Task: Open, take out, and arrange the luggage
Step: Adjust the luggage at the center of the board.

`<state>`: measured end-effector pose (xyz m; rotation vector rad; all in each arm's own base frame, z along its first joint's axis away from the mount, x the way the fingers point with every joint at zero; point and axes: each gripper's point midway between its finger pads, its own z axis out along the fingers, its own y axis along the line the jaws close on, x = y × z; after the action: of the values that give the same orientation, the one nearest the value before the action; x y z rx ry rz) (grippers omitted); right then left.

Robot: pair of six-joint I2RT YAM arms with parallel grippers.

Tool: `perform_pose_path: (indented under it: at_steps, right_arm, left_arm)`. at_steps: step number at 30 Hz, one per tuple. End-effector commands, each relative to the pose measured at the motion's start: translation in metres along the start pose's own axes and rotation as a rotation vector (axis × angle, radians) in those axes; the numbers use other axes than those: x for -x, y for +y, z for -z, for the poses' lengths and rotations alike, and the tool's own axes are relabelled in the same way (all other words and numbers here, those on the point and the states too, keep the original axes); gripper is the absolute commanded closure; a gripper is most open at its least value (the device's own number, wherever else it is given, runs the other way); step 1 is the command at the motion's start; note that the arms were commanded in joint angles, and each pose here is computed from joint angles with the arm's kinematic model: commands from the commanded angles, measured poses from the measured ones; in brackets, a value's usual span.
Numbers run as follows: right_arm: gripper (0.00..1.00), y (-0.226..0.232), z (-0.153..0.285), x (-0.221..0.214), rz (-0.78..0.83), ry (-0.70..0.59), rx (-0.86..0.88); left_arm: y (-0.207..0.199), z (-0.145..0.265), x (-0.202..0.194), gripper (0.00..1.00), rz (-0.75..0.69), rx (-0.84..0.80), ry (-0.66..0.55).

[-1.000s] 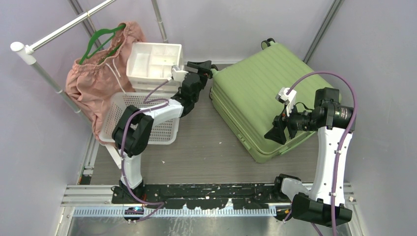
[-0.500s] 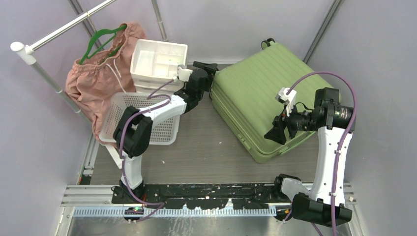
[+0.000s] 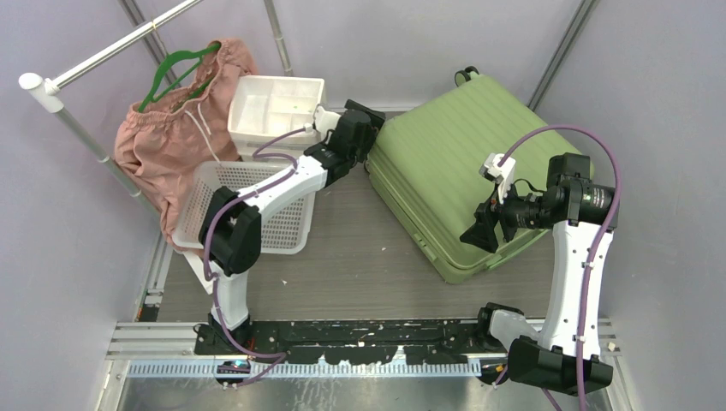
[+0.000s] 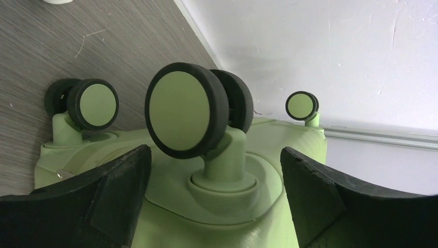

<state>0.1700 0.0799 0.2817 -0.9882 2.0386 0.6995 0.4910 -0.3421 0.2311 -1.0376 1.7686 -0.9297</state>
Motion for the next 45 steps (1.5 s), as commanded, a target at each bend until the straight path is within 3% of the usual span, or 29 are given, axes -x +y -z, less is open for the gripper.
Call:
perform_pose_path:
  at_steps: [1,8,20,26,32,45]
  right_arm:
    - [0.24,0.015,0.003,0.004,0.01,-0.022,0.023]
    - [0.24,0.015,0.004,0.002,0.017,-0.013,0.016]
    - [0.23,0.015,0.003,0.0,0.025,-0.009,0.018]
    - [0.23,0.018,0.003,-0.005,0.027,0.005,0.03]
    - [0.23,0.023,0.005,-0.005,0.037,0.006,0.039]
    - [0.24,0.041,0.01,0.002,0.066,-0.003,0.068]
  left_arm:
    - [-0.011,0.013,0.012,0.05,-0.03,0.031,-0.021]
    - [-0.018,0.002,0.013,0.08,0.04,-0.012,-0.054]
    - [-0.024,-0.015,0.024,0.32,0.087,-0.012,-0.151]
    - [-0.041,-0.005,0.025,0.63,0.074,-0.075,-0.145]
    - [-0.068,0.026,0.021,0.75,0.065,-0.166,-0.137]
    - [-0.047,0.081,0.023,0.79,0.035,-0.205,-0.179]
